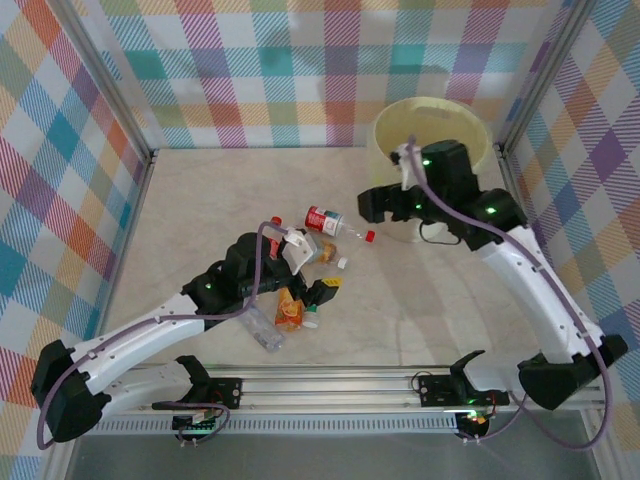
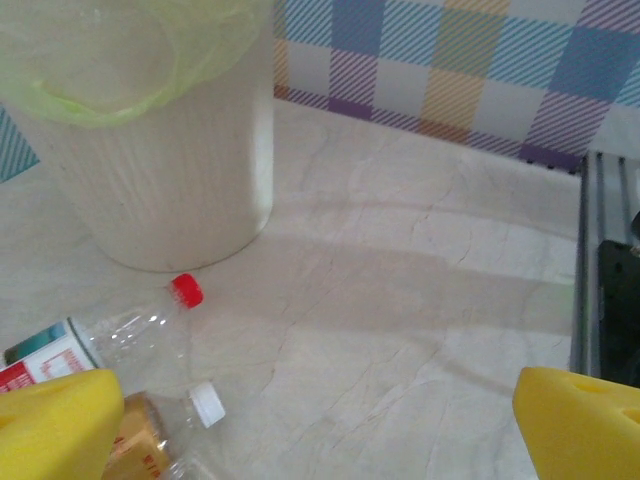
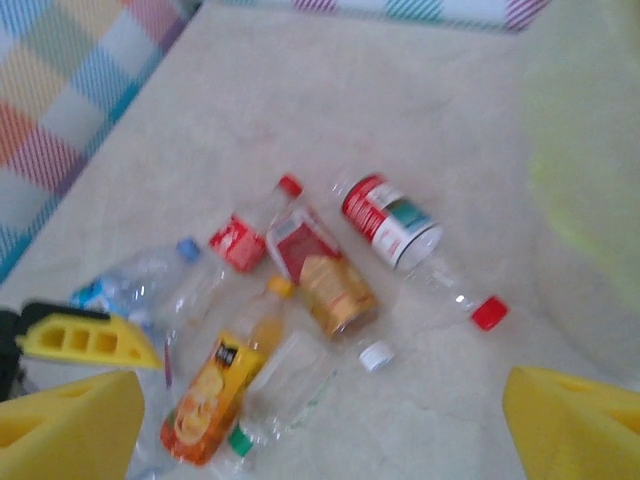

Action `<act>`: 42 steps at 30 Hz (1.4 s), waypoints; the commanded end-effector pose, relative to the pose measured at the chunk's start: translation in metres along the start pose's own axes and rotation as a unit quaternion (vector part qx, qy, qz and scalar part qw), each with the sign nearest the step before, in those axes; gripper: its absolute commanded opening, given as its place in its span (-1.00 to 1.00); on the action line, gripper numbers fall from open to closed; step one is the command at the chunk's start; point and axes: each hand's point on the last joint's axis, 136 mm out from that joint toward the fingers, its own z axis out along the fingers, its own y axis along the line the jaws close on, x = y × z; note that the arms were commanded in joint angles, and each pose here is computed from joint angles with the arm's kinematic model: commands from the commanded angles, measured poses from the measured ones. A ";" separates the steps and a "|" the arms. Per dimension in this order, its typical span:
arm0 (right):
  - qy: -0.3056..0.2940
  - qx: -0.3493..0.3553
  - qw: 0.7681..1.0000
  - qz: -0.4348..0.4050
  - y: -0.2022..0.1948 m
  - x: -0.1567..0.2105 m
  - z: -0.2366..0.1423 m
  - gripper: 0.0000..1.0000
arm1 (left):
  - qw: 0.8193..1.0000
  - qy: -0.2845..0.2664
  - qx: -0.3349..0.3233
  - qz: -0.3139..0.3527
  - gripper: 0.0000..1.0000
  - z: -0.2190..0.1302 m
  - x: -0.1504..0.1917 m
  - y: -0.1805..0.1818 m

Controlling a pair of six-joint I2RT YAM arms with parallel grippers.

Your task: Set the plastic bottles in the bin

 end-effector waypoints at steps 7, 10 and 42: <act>0.078 -0.034 0.996 -0.032 0.019 0.035 0.054 0.54 | 0.996 0.040 -0.063 0.051 1.00 -0.011 0.001 0.019; 0.100 -0.038 0.994 -0.018 0.019 0.045 0.069 0.53 | 0.997 0.035 -0.057 0.045 1.00 -0.017 -0.015 0.017; 0.140 0.097 0.947 0.273 0.043 0.186 0.192 0.63 | 0.989 0.147 -0.032 0.007 1.00 -0.093 0.087 -0.014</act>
